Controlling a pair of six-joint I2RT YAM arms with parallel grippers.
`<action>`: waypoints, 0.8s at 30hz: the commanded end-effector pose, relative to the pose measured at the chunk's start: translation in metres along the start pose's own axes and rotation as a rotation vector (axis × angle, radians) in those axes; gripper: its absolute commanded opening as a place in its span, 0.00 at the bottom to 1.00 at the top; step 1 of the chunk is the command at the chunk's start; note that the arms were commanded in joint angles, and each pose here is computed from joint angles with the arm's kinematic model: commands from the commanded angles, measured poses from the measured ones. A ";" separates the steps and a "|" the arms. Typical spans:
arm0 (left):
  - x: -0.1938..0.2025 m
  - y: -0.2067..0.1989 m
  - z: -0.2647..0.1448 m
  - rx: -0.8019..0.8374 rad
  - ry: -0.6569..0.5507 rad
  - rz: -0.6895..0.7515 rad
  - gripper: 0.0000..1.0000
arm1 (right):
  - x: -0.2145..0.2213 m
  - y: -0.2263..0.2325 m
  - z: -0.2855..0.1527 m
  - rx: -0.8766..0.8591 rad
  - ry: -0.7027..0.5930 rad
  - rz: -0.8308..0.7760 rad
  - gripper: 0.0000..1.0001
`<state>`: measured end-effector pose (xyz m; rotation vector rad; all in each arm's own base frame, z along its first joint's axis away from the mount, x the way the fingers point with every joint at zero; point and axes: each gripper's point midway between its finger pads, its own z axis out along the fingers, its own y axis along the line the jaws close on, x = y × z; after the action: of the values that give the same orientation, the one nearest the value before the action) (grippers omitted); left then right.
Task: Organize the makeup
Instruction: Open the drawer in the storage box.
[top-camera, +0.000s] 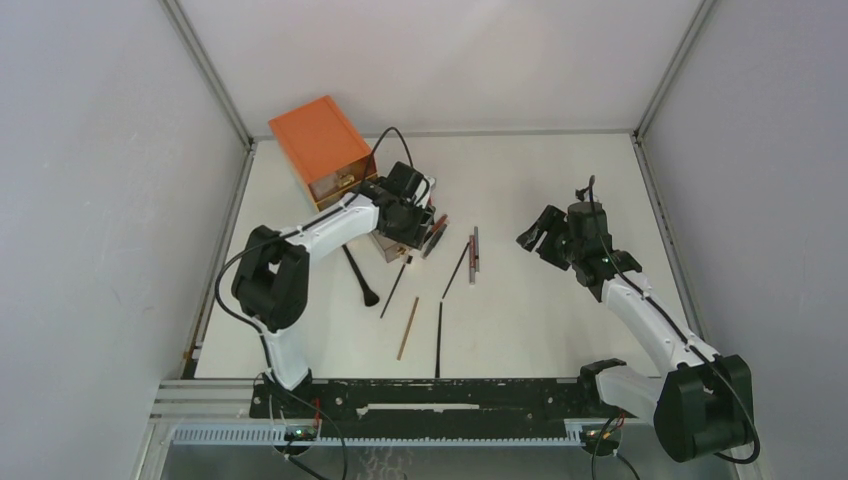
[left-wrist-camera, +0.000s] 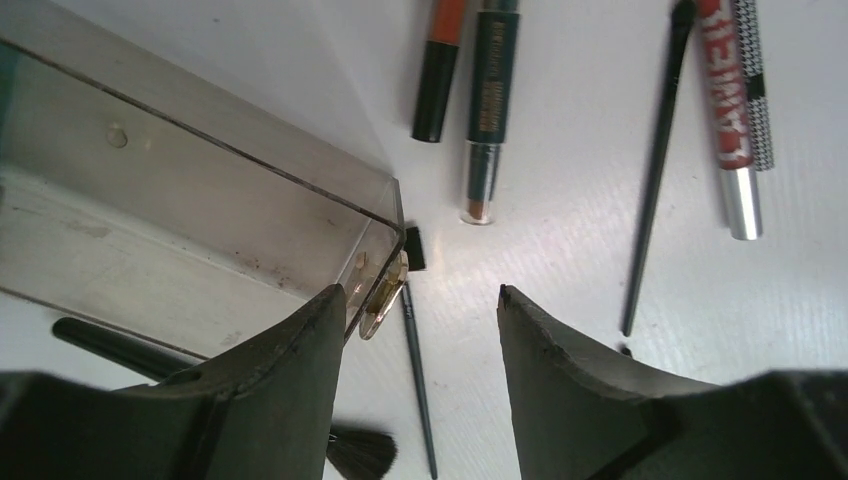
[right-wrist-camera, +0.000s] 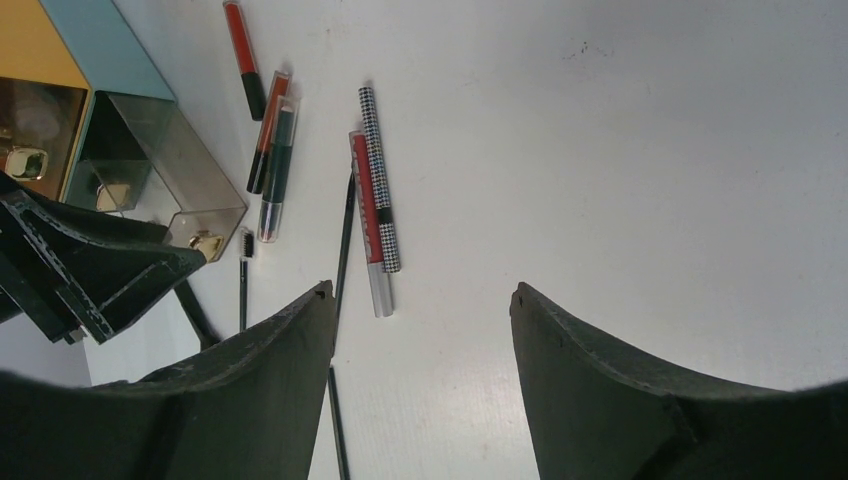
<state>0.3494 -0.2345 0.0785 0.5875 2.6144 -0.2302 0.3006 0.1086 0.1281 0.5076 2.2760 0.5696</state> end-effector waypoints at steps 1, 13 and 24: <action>0.002 -0.027 -0.014 0.092 0.000 -0.024 0.61 | -0.007 0.005 0.000 -0.021 -0.028 0.004 0.72; -0.020 -0.024 -0.045 0.055 -0.059 0.007 0.64 | -0.005 0.007 0.003 -0.030 -0.019 -0.004 0.72; -0.067 -0.035 -0.121 0.113 -0.271 0.036 0.66 | 0.035 0.029 0.045 -0.023 0.164 -0.091 0.69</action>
<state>0.3401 -0.2527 0.1528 0.5919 2.5115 -0.3388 0.2996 0.1369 0.0932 0.4338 2.4026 0.5756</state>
